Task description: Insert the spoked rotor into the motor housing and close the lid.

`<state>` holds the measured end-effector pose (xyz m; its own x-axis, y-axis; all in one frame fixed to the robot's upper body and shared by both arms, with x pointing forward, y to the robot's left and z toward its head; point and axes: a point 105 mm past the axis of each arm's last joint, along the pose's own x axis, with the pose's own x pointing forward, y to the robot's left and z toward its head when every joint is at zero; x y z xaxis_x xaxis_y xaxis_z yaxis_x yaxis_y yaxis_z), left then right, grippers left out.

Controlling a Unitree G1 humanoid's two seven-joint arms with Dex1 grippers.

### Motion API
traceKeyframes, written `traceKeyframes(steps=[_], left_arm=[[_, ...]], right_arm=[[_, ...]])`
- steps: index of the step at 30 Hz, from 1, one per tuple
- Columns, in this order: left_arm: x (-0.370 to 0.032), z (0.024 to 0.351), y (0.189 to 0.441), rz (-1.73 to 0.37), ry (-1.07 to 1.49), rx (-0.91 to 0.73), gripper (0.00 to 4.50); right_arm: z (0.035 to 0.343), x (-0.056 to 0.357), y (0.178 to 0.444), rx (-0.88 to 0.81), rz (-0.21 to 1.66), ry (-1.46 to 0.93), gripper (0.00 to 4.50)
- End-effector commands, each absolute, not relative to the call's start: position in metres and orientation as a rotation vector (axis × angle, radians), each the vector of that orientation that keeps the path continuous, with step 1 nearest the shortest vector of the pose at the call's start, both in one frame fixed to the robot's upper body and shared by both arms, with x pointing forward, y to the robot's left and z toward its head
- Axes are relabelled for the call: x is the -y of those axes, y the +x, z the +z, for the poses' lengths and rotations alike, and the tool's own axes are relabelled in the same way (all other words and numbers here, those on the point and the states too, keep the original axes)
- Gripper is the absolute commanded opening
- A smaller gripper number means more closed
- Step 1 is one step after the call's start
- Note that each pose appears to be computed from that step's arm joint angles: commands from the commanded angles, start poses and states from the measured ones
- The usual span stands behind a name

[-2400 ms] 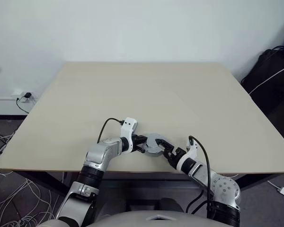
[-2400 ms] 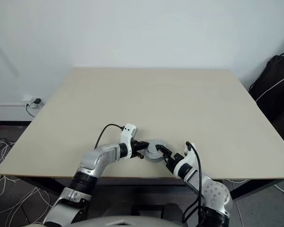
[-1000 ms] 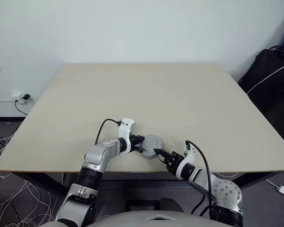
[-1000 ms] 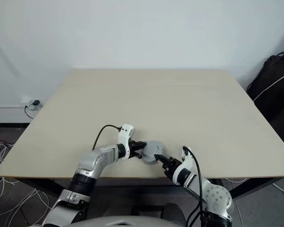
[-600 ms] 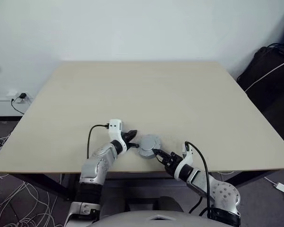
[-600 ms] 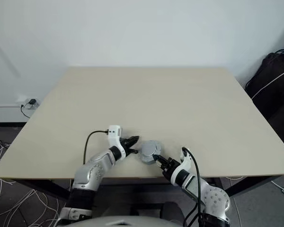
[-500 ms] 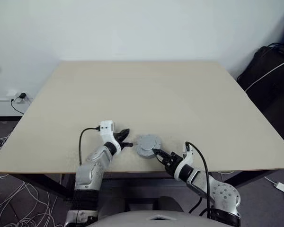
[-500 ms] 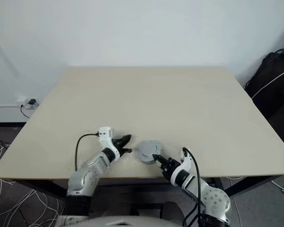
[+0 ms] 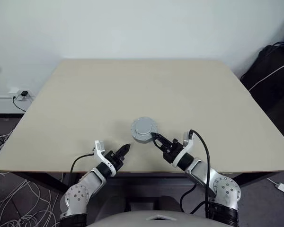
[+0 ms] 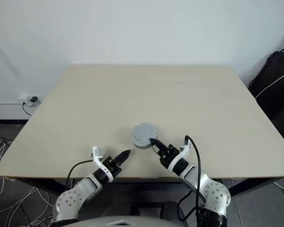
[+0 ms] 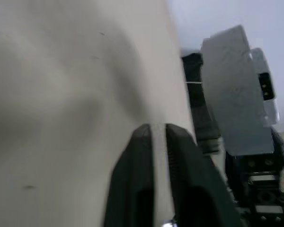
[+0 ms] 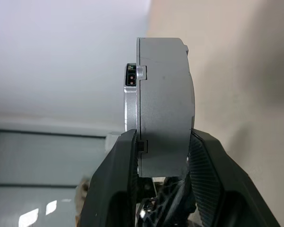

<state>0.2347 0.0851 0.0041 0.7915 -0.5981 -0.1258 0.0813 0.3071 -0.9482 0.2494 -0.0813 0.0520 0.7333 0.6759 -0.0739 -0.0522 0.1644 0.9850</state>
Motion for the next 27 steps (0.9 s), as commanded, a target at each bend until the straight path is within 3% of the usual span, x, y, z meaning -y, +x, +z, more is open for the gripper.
traceKeyframes(steps=[1, 9, 16, 27], left_arm=[[-0.074, 0.04, 0.24, -0.527, -1.432, -0.319, 1.93], [-0.074, 0.056, 0.237, -0.572, -1.552, -0.244, 4.46], [-0.067, 0.041, 0.235, -0.507, -1.58, -0.318, 4.46], [-0.062, 0.053, 0.241, -0.55, -1.611, -0.268, 4.46]], right_arm=[[0.083, 0.074, 0.256, -0.484, 0.662, 1.327, 1.22], [0.083, 0.074, 0.255, -0.496, 0.658, 1.315, 1.22], [0.084, 0.072, 0.253, -0.518, 0.674, 1.296, 1.22], [0.081, 0.064, 0.244, -0.587, 0.709, 1.267, 1.22]])
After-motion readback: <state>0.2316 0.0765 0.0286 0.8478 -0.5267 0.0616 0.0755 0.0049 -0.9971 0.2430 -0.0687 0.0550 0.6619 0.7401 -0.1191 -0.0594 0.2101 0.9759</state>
